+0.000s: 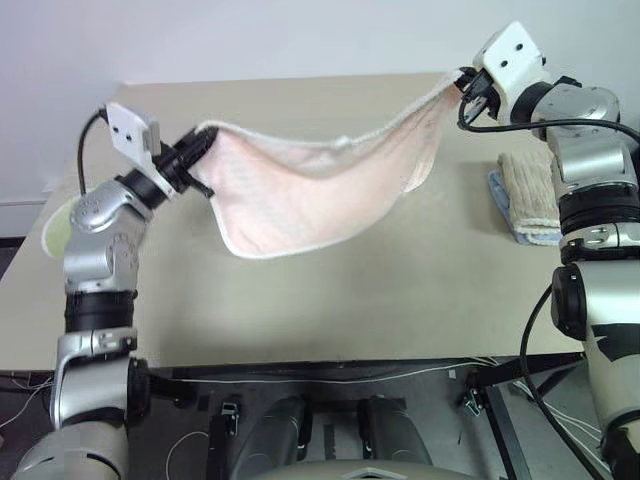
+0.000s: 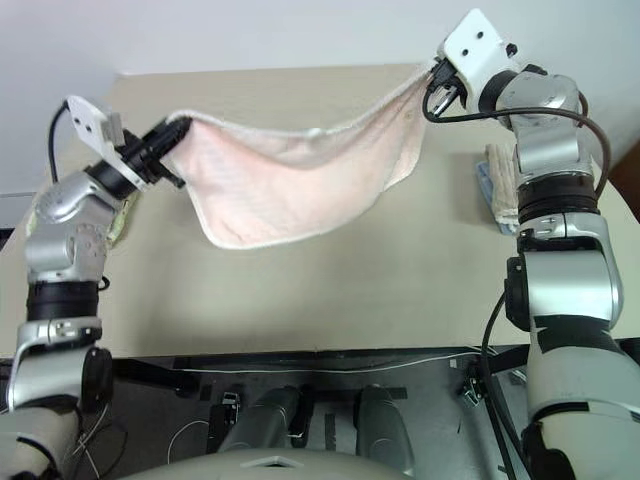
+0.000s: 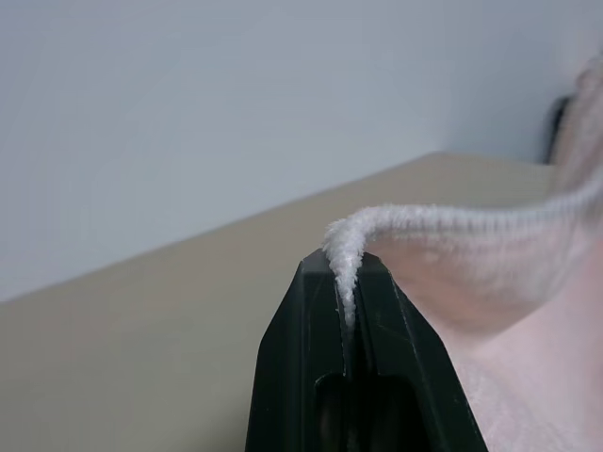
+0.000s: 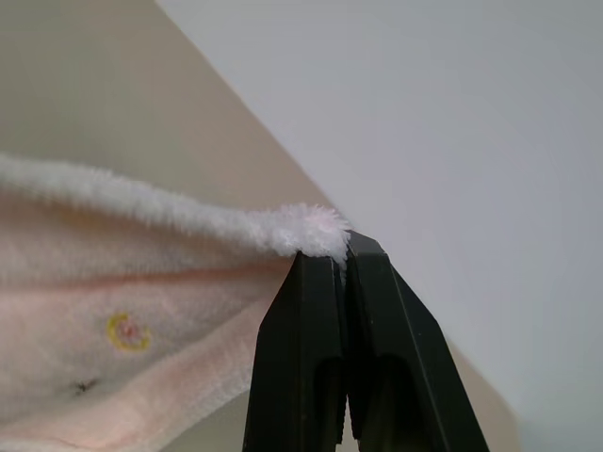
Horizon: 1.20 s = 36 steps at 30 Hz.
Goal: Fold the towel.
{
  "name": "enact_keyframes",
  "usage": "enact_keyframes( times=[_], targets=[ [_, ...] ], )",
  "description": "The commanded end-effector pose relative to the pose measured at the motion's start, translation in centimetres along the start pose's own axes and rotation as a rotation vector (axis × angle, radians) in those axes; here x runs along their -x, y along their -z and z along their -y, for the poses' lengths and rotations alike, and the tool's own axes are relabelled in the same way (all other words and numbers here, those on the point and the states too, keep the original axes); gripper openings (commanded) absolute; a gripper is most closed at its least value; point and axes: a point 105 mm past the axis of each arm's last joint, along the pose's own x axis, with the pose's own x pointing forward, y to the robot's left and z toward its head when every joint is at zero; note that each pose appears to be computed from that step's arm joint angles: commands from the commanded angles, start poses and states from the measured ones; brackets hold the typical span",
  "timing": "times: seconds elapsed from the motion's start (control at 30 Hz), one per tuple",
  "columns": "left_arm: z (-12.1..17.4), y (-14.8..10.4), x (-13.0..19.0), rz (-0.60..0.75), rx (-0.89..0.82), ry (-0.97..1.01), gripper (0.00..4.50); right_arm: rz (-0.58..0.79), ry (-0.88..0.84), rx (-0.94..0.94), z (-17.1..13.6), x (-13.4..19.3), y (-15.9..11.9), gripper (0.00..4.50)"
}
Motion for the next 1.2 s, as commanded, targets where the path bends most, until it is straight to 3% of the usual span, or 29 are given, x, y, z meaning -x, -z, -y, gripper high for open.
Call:
enact_keyframes(
  times=[0.03,0.3,0.57,0.7,0.83,1.03,1.2],
  targets=[
    [-3.0,-1.3,-0.7,0.009,-0.078,-0.075,0.04,0.039,0.111,-0.011,2.9,0.9,-1.0,0.00],
    [-7.3,-4.3,-2.9,-0.018,-0.114,-0.240,0.04,-0.005,0.158,-0.008,4.4,1.6,0.0,0.00],
    [-9.1,-5.9,-3.3,-0.062,-0.207,-0.387,0.04,-0.006,0.185,0.041,4.6,1.1,-0.6,0.00],
    [-8.4,-4.5,-2.9,-0.103,-0.222,-0.290,0.04,-0.009,0.082,0.079,4.3,2.4,0.2,0.00],
    [-8.1,-1.2,-1.2,-0.250,-0.286,-0.210,0.04,-0.001,-0.071,0.110,2.9,4.4,1.1,0.00],
    [-8.1,0.9,1.6,-0.262,-0.238,-0.148,0.04,-0.075,-0.173,0.101,1.5,7.6,3.1,0.00],
    [-6.3,1.7,3.1,-0.271,-0.214,0.047,0.04,-0.141,-0.265,0.120,0.2,10.5,4.1,0.00]
  ],
)
